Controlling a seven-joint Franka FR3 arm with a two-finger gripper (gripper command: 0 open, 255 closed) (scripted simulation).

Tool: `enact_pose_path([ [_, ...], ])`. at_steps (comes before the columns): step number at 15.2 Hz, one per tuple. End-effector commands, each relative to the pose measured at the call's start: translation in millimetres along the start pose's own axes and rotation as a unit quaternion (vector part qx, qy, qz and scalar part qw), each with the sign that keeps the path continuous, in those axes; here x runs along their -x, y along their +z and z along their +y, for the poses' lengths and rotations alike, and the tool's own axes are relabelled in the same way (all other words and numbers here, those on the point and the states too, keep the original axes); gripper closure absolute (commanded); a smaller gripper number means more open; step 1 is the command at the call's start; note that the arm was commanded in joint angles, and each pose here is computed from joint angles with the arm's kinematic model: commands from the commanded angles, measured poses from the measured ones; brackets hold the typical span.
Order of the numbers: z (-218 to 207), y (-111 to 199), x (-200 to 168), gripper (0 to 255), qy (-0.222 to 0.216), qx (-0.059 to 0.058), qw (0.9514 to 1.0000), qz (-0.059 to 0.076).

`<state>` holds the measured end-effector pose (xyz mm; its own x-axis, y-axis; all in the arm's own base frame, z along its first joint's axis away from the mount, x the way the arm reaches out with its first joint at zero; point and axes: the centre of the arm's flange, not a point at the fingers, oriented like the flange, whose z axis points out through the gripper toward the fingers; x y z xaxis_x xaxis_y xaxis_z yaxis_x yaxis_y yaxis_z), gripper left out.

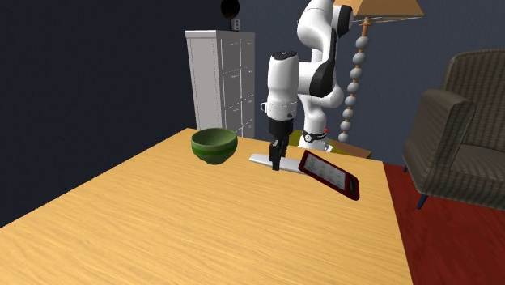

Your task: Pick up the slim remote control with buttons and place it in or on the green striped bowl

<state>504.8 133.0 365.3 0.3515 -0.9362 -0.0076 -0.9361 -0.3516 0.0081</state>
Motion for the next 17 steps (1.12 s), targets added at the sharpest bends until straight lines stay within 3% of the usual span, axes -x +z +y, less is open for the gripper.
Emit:
enact_pose_path([
  [1, 0.5, -9.6, -0.3, 255, 0.000, 0.000, 1.0000, 0.000],
  [17, 1.2, -94.1, 0.4, 255, 0.000, 0.000, 1.0000, 0.000],
])
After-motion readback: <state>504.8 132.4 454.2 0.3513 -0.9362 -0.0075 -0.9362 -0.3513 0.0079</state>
